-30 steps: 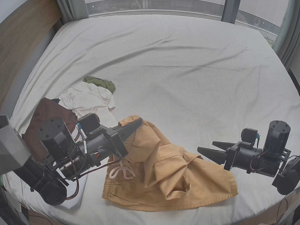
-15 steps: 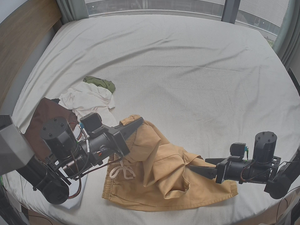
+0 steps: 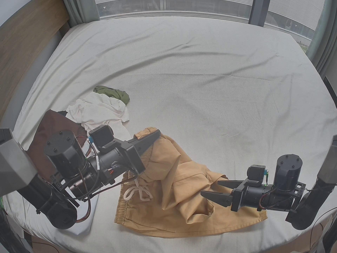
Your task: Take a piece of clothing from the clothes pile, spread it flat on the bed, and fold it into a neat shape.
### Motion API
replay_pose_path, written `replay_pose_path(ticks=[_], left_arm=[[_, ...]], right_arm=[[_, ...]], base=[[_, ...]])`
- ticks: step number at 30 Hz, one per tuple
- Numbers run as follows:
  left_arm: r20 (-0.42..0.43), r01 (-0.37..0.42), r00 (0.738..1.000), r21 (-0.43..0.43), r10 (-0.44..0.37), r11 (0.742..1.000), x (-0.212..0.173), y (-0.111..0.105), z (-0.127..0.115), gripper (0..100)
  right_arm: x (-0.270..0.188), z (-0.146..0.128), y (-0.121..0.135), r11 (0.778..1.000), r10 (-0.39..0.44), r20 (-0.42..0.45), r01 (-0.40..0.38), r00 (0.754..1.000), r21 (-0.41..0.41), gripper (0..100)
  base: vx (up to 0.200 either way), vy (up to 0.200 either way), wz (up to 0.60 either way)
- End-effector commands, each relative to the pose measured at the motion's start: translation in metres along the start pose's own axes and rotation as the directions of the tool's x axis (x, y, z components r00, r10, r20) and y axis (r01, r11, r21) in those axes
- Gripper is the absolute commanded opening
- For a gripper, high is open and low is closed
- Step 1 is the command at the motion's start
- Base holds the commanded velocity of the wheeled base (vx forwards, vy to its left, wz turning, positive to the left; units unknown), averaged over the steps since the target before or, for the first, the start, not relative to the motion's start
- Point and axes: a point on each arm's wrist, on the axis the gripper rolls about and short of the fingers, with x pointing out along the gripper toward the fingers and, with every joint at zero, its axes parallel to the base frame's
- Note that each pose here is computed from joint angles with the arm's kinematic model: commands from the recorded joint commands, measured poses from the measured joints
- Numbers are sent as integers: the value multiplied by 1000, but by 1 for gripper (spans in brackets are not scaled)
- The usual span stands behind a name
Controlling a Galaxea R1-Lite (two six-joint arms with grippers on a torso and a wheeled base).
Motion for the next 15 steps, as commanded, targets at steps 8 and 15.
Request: replay_pose_path(ticks=[8,15], left_arm=[[75,2,997,18,-3,1000,-2,-2,20,0],[83,-8,997,21,6,1000,-1,2,22,0]], right_arm=[[14,-19,-4,999,20,-27,-19,999,29,100],[12,-16,-5,1000,11,-16,-10,1000,30,100]], base=[[0,0,0],[0,0,0]])
